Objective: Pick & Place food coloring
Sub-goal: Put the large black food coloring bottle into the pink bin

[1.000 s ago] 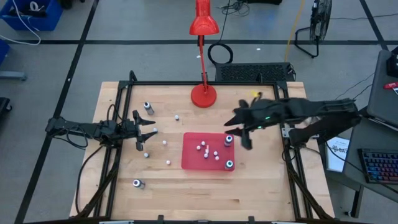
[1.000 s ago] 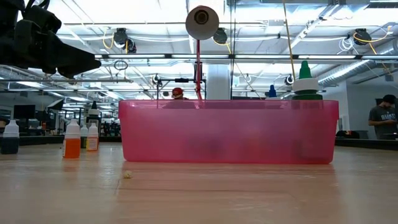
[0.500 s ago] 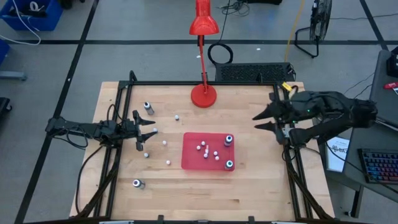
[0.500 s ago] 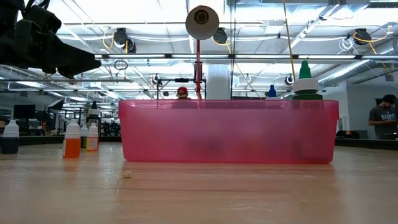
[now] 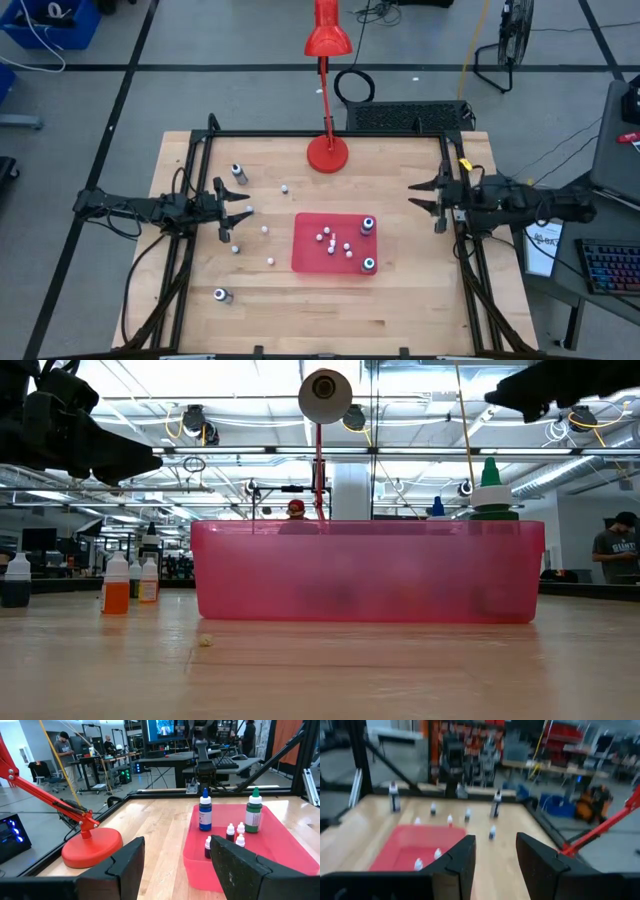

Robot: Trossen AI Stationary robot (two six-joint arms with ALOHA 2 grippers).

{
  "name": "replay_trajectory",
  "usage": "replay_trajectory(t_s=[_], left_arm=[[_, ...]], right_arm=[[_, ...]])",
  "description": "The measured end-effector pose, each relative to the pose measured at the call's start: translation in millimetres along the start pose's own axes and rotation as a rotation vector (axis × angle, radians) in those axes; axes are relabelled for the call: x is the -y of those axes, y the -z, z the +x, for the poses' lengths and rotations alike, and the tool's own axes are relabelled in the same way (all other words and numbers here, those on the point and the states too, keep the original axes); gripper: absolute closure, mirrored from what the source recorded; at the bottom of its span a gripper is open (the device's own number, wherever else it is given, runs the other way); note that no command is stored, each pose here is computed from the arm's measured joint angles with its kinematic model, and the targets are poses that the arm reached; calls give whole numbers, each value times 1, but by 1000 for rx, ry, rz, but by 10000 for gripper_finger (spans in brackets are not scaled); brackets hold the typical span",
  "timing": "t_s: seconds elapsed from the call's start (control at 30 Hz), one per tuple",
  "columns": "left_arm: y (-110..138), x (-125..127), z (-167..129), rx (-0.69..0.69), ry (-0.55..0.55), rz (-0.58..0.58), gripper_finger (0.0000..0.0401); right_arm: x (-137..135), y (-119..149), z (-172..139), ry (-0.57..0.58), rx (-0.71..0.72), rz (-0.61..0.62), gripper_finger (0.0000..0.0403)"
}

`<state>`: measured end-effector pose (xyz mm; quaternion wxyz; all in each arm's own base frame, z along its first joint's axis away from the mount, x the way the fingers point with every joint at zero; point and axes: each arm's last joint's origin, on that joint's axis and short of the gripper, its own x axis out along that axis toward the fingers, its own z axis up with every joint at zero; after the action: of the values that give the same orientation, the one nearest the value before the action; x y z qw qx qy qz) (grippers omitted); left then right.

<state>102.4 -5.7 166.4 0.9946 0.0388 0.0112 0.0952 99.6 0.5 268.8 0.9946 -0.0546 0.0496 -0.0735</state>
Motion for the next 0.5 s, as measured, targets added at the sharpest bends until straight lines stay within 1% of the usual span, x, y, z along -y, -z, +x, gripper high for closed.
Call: replay_trajectory(t_s=[0.1, 0.3, 0.5], left_arm=[[0, 0, 0, 0, 0, 0, 176], [0, 0, 0, 0, 0, 0, 176], [0, 0, 0, 0, 0, 0, 176]], right_arm=[[1, 15, -8, -11, 89, 17, 273], [-1, 42, -16, -69, 166, 33, 273], [-6, 66, -6, -78, 146, 75, 273]])
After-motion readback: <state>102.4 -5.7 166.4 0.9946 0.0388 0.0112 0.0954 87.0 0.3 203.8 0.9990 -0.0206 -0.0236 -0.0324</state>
